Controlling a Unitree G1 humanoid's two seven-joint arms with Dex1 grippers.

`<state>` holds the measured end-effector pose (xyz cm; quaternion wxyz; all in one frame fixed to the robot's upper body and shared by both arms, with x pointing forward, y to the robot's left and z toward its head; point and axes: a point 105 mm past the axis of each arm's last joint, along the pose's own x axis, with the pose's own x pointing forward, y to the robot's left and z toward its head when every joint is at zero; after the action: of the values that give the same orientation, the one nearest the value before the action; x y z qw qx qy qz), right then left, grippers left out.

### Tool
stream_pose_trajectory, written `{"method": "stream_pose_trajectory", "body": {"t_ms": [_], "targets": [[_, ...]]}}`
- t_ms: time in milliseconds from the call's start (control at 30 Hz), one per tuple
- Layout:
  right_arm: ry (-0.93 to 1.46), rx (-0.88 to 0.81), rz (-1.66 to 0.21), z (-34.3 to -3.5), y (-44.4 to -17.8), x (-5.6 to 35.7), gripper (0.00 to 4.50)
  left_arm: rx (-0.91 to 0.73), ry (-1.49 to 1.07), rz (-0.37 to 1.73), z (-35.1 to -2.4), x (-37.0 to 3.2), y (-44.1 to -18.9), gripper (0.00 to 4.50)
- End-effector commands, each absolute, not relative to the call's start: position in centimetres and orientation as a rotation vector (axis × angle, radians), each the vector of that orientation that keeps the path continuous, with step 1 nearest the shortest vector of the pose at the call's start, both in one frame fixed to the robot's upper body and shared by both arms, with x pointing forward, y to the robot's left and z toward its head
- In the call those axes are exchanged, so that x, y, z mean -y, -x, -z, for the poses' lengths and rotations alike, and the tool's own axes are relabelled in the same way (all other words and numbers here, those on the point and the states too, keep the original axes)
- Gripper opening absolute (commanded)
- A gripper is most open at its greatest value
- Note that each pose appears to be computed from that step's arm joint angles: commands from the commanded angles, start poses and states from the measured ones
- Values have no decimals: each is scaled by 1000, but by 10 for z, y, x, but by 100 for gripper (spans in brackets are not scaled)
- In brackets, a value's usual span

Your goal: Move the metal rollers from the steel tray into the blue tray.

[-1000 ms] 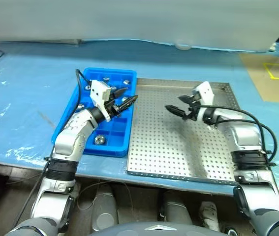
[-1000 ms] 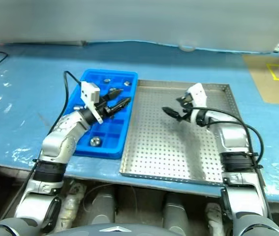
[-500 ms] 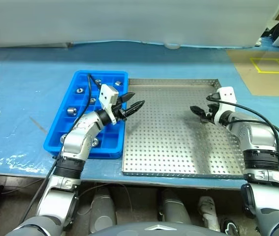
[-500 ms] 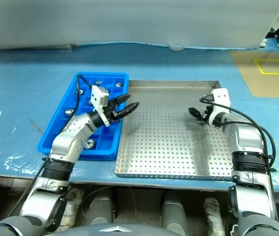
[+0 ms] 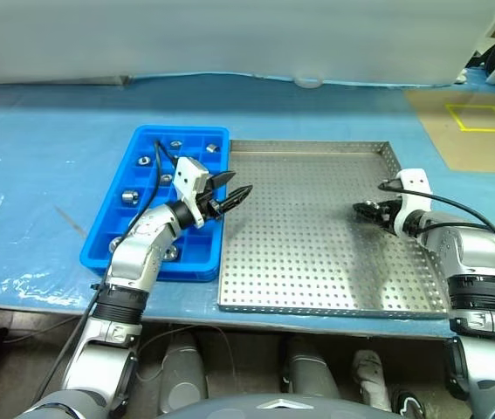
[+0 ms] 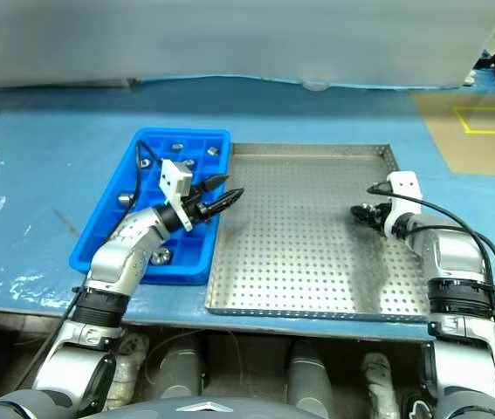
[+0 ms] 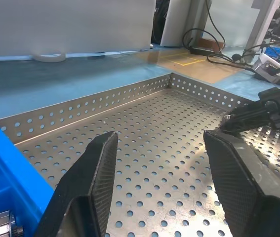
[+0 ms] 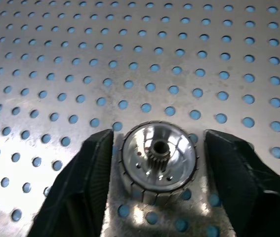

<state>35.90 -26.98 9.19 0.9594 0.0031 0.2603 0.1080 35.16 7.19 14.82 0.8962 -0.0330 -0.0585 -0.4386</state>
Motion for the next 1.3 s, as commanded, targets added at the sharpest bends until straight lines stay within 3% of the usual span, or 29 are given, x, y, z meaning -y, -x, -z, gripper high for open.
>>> {"method": "stream_pose_trajectory", "body": {"t_ms": [33,133,367,533,700,833,1033,1300], "targets": [[10,-486,-252,-105,-363,262,179,213,33,869,-170,-82,-353,290],[65,-388,-346,-123,-375,238,163,239,41,824,-180,-92,-355,290],[98,-212,-787,-164,-386,137,163,279,16,671,-200,-136,-344,290],[120,-168,-1169,-175,-370,70,163,271,-28,519,-197,-171,-328,290],[226,-203,-1414,-165,-355,32,163,248,-39,407,-190,-192,-309,290],[344,-265,-1563,-150,-344,11,163,243,-38,370,-187,-195,-300,290],[491,-381,-1630,-114,-337,15,163,235,-19,330,-183,-197,-292,290],[477,-401,-1634,-106,-331,23,163,222,-36,374,-182,-191,-299,290]]}}
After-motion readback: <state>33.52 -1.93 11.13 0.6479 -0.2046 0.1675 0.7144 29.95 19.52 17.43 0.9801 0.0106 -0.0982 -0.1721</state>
